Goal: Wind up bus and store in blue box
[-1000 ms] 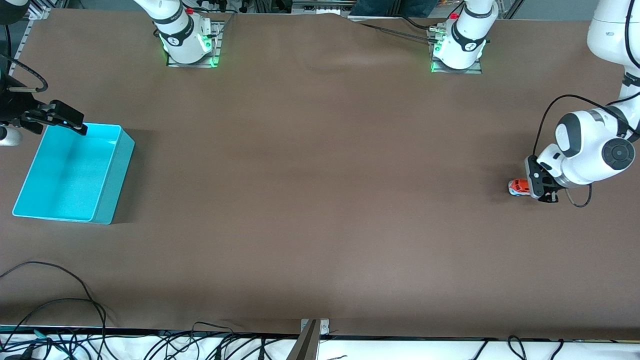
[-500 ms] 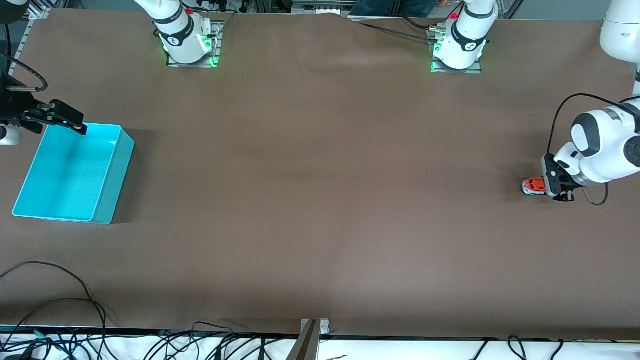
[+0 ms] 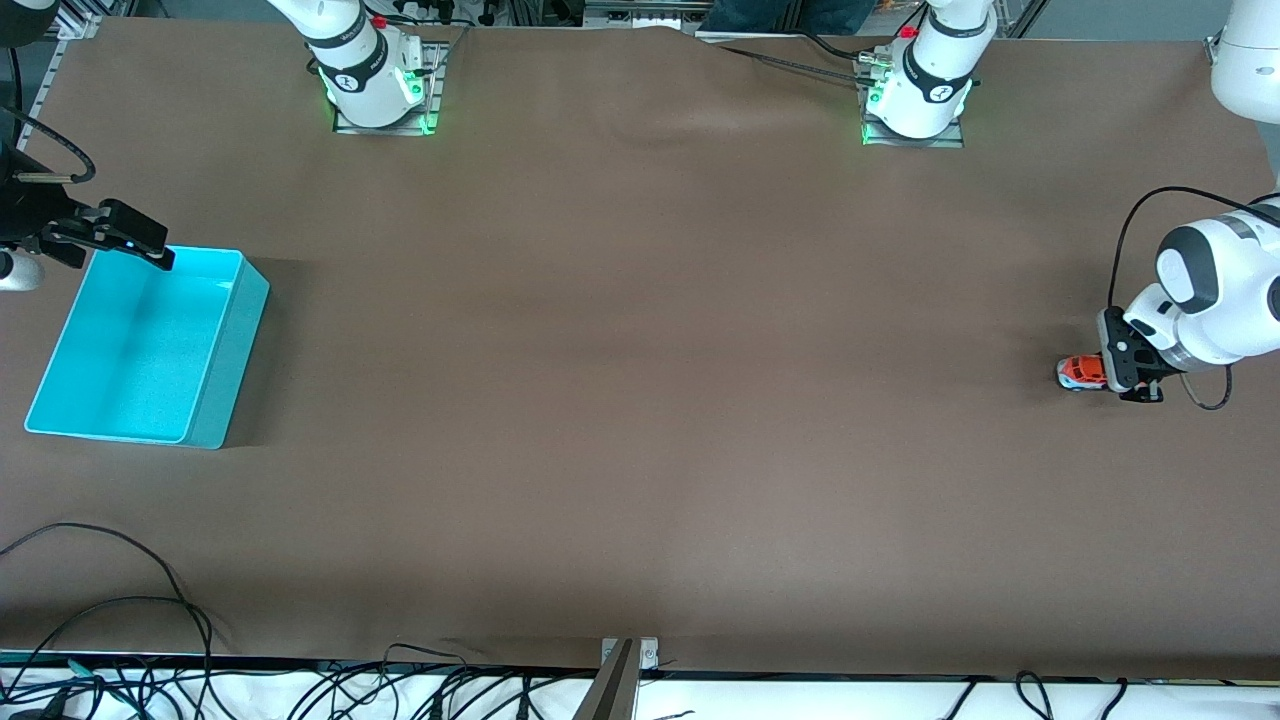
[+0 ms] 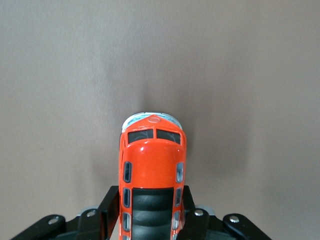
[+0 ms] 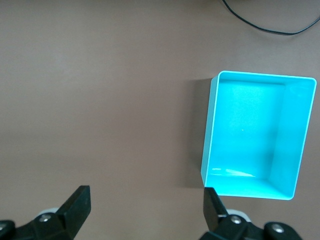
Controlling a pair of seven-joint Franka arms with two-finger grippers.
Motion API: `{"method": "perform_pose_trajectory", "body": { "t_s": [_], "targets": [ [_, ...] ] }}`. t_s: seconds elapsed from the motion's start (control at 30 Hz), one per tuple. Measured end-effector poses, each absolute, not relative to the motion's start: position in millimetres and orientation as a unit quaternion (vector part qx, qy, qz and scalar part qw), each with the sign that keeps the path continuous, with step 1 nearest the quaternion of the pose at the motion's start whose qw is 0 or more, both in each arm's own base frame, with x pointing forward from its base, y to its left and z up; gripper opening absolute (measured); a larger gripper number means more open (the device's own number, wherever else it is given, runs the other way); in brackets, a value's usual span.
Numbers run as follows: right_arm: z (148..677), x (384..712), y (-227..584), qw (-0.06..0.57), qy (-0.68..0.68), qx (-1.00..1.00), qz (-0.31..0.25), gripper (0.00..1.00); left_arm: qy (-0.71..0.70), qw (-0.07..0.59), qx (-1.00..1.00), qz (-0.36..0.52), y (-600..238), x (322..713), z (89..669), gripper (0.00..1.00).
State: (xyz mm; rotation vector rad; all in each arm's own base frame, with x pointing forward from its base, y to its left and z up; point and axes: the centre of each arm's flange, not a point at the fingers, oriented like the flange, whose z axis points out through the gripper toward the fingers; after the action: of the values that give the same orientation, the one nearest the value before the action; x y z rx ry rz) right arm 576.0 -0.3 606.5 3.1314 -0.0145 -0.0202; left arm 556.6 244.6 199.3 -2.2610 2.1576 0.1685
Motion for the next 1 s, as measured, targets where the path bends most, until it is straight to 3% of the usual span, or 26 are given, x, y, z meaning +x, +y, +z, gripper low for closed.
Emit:
{"method": "perform_pose_trajectory", "body": {
  "t_s": [0.4,0.53,0.6,0.77,1.0],
  "targets": [
    [607,576,0,0.005,-0.005,1.000,-0.006,1.00,0.689,0.007,-0.722,0.053,254,556,199,0.52],
    [607,576,0,0.005,-0.005,1.000,-0.006,1.00,0.689,-0.007,-0.722,0.057,252,552,180,0.65],
    [607,576,0,0.005,-0.005,1.000,-0.006,1.00,0.689,-0.014,-0.722,0.059,251,550,167,0.78],
    [607,576,0,0.005,-0.005,1.000,-0.006,1.00,0.691,-0.014,-0.721,0.057,249,553,162,0.97],
    [607,576,0,0.005,-0.005,1.000,-0.006,1.00,0.692,-0.014,-0.719,0.058,246,563,181,1.00]
  ]
}}
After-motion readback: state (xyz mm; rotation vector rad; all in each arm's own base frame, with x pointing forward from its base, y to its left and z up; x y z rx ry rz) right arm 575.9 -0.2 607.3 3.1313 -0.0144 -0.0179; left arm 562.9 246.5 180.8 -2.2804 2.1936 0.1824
